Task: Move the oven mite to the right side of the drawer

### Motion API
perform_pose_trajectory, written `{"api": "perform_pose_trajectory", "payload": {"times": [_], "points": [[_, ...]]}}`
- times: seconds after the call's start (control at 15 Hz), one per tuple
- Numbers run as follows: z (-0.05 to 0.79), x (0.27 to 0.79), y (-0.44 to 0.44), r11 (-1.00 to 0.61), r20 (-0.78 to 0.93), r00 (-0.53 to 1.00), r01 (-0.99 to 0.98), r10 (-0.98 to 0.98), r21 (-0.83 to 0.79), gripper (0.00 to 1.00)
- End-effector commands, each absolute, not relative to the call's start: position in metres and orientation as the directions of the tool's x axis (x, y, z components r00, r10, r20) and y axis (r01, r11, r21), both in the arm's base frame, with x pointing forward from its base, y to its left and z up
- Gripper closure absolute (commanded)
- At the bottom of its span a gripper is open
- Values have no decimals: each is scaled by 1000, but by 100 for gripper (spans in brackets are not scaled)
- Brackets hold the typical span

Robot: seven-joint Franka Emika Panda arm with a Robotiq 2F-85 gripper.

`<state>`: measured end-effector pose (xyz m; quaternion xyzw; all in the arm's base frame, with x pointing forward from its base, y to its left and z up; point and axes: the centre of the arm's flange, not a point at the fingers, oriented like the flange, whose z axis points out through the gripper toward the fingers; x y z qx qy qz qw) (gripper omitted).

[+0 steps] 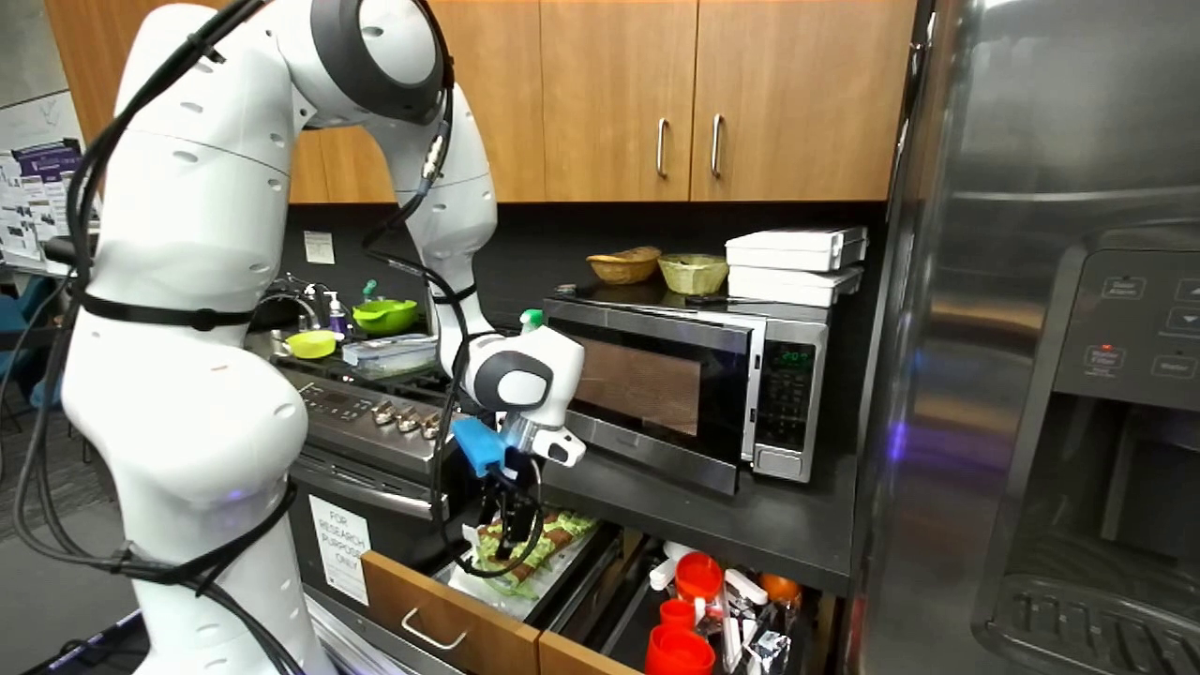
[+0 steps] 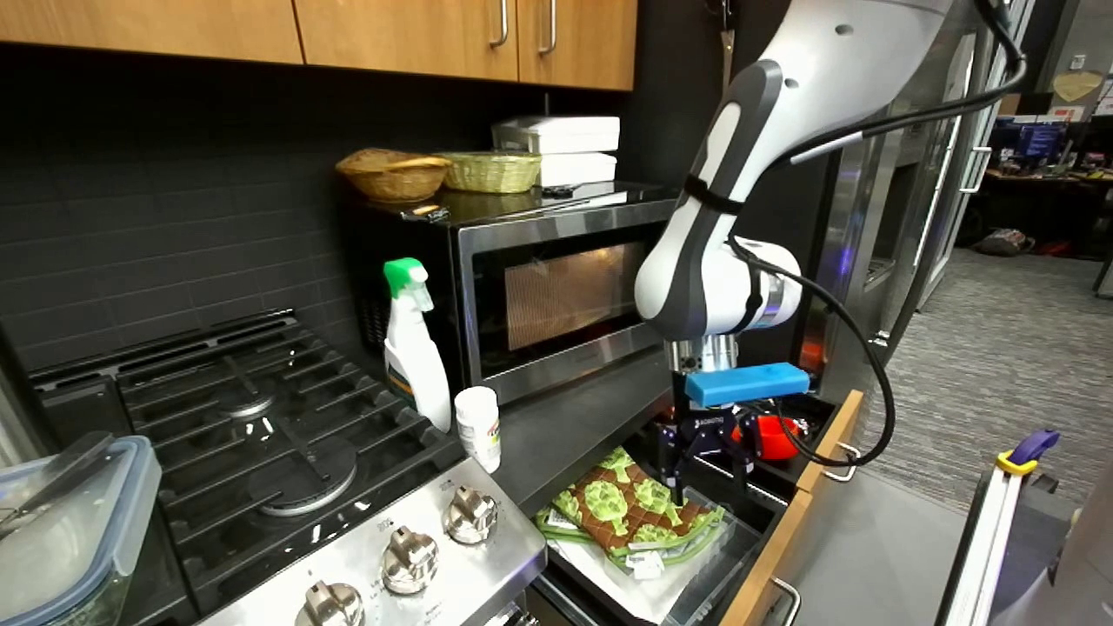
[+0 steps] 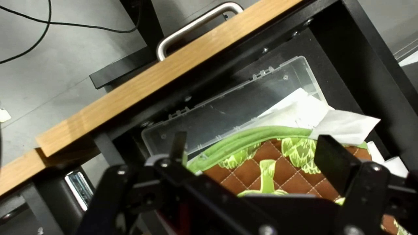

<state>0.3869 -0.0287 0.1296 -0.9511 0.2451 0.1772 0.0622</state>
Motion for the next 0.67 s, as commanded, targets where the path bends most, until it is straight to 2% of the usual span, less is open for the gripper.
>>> {"api": "perform_pose_trajectory", "payload": {"times": [0.0,0.6], "points": [[114,387,-30,-882,-358,840,-463,-408,-83,0],[93,398,-31,-901,-263,891,-413,-369,-135,0]]}}
